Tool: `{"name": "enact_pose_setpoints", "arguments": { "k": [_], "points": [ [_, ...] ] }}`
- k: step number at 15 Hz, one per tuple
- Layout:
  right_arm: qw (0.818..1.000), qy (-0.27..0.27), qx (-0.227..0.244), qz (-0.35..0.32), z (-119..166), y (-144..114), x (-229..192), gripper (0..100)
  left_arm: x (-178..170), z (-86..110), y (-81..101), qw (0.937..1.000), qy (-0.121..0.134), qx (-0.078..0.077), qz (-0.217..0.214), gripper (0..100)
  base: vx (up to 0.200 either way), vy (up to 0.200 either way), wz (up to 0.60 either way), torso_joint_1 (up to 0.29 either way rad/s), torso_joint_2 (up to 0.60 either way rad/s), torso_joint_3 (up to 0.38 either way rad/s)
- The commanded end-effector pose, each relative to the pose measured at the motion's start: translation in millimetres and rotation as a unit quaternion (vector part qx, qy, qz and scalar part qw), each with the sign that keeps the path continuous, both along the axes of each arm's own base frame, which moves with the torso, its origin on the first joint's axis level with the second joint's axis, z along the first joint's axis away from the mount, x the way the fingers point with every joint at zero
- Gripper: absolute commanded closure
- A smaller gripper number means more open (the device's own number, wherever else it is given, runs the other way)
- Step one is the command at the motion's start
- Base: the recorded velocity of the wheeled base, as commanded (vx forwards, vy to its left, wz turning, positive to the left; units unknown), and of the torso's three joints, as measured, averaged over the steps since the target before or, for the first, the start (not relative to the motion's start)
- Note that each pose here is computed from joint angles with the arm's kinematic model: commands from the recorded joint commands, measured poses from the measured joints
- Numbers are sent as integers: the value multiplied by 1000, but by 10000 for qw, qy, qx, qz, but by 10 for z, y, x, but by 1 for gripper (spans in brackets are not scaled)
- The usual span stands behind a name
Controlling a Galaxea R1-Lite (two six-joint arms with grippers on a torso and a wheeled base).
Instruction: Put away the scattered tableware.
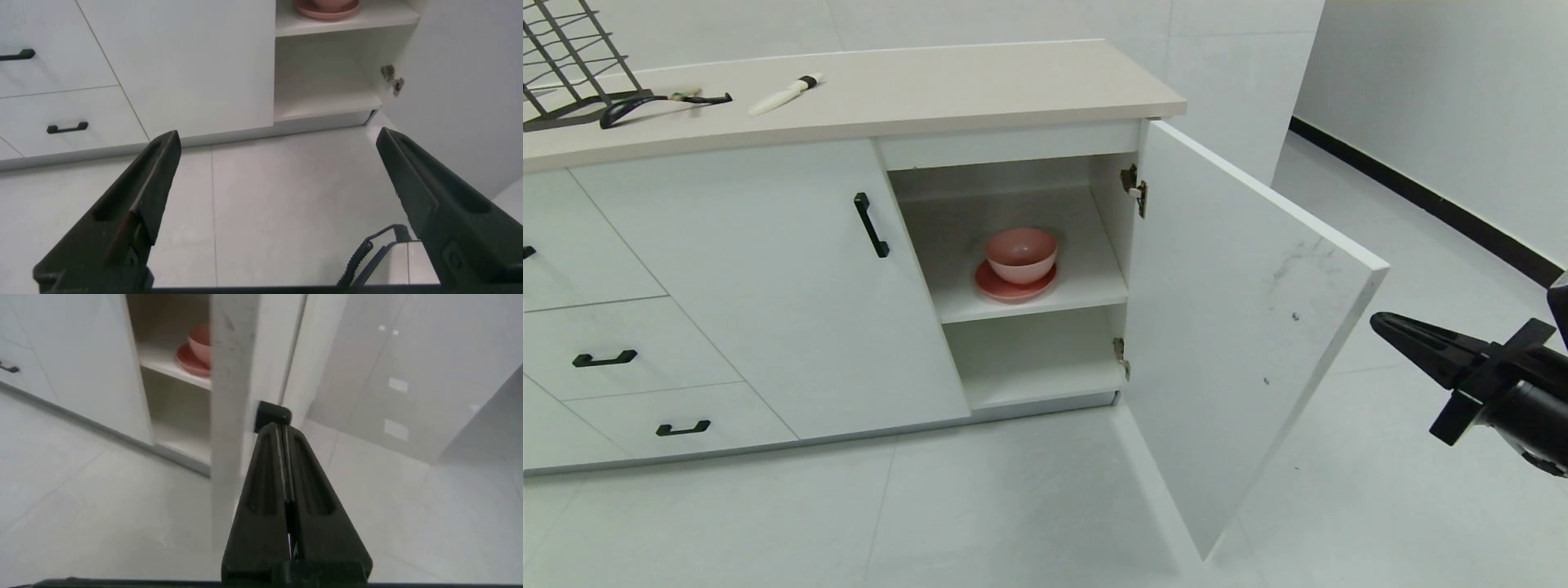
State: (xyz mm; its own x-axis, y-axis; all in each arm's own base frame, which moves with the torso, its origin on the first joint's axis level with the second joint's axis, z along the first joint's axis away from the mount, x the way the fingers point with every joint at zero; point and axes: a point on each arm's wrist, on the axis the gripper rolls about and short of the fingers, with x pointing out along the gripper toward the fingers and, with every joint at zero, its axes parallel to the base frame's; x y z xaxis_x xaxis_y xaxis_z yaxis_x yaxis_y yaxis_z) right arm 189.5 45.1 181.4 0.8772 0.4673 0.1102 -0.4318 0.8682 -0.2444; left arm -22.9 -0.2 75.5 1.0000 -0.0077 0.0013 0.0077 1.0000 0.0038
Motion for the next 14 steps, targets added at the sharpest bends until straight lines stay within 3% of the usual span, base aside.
{"name": "enact_pose_setpoints", "arguments": {
  "k": [1, 6, 14],
  "points": [
    [9997, 213, -37, -99, -104, -9, 170, 100, 1, 0, 0, 10000, 6, -4, 0, 0, 0, 0, 0, 0, 0, 0],
    [9999, 126, -67, -63, -222, -83, 568, 100, 1, 0, 0, 10000, 6, -11, 0, 0, 0, 0, 0, 0, 0, 0],
    [9983, -246, -205, 480, -110, 80, 699, 100, 1, 0, 0, 10000, 7, -19, 0, 0, 0, 0, 0, 0, 0, 0]
  ]
}}
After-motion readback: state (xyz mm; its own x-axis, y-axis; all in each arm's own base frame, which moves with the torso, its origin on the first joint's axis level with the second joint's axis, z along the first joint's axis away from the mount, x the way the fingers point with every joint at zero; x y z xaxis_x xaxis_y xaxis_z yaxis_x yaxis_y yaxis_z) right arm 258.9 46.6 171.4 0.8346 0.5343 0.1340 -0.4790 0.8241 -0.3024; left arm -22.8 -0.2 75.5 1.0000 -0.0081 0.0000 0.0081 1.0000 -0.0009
